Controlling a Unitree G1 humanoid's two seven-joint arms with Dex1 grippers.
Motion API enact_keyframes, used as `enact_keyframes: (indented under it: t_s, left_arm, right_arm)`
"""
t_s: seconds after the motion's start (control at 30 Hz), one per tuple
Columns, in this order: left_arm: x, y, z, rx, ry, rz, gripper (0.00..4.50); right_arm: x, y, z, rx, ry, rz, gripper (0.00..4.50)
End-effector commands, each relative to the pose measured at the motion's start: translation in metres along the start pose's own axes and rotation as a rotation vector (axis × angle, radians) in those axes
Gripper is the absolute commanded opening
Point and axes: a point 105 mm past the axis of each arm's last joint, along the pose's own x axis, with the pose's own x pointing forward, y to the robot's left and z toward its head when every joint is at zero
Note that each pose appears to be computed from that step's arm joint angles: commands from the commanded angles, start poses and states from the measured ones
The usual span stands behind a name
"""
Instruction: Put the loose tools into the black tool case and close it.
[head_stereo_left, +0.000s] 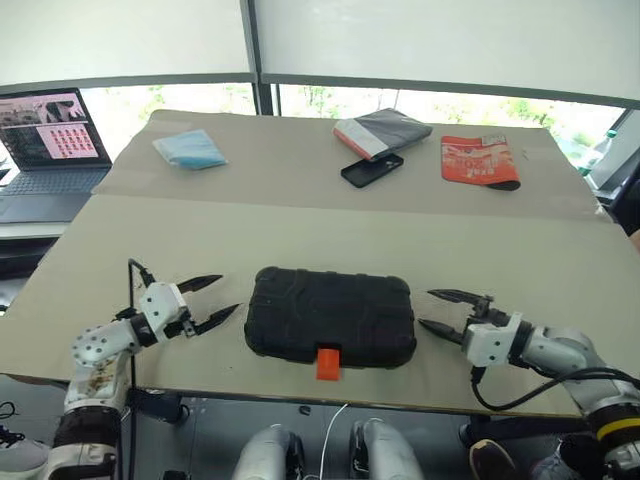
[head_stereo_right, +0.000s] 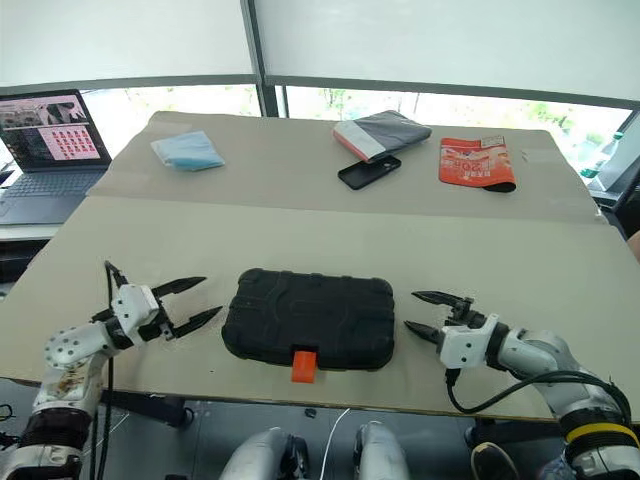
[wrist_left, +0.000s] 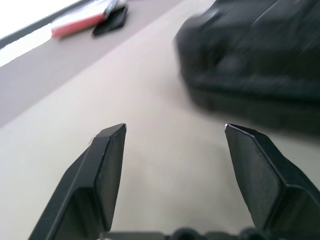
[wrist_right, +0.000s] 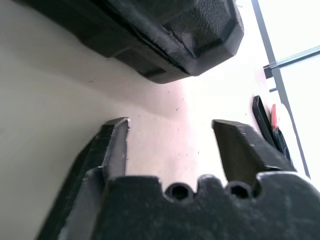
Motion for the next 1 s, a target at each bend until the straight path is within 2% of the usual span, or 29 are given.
enact_keyframes:
  t_s: [0.03, 0.13, 0.2, 0.27, 0.33, 0.4, 0.5, 0.63, 0.83, 1.0]
  left_arm:
    - [0.011, 0.012, 0.013, -0.014, -0.021, -0.002, 3.26]
    - [0.026, 0.015, 0.023, -0.028, -0.046, -0.033, 2.60]
    - [0.042, 0.017, 0.031, -0.049, -0.056, -0.066, 1.79]
    - [0.058, 0.019, 0.038, -0.063, -0.054, -0.094, 1.04]
    - [0.075, 0.021, 0.044, -0.070, -0.039, -0.122, 0.38]
    - [0.090, 0.022, 0.048, -0.069, -0.029, -0.147, 0.02]
    - [0.103, 0.020, 0.045, -0.072, 0.021, -0.199, 0.02]
    - [0.109, 0.011, 0.037, -0.079, 0.088, -0.306, 0.02]
    - [0.099, 0.000, 0.036, -0.129, 0.063, -0.417, 0.02]
    - [0.086, -0.004, 0.035, -0.198, 0.032, -0.407, 0.02]
  right_arm:
    - [-0.015, -0.003, 0.011, 0.222, -0.021, 0.004, 2.46]
    - [-0.026, 0.003, 0.025, 0.368, -0.037, 0.046, 1.57]
    - [-0.031, 0.017, 0.042, 0.447, -0.051, 0.150, 0.75]
    - [-0.032, 0.031, 0.059, 0.522, -0.067, 0.241, 0.13]
    - [-0.028, 0.044, 0.076, 0.552, -0.087, 0.314, 0.00]
    - [-0.018, 0.054, 0.087, 0.559, -0.105, 0.361, 0.00]
    - [-0.003, 0.062, 0.093, 0.570, -0.107, 0.378, 0.00]
    - [0.020, 0.067, 0.088, 0.549, -0.059, 0.373, 0.00]
    - [0.045, 0.040, 0.073, 0.497, -0.028, 0.239, 0.00]
    - [0.062, 0.004, 0.041, 0.422, 0.041, 0.080, 0.00]
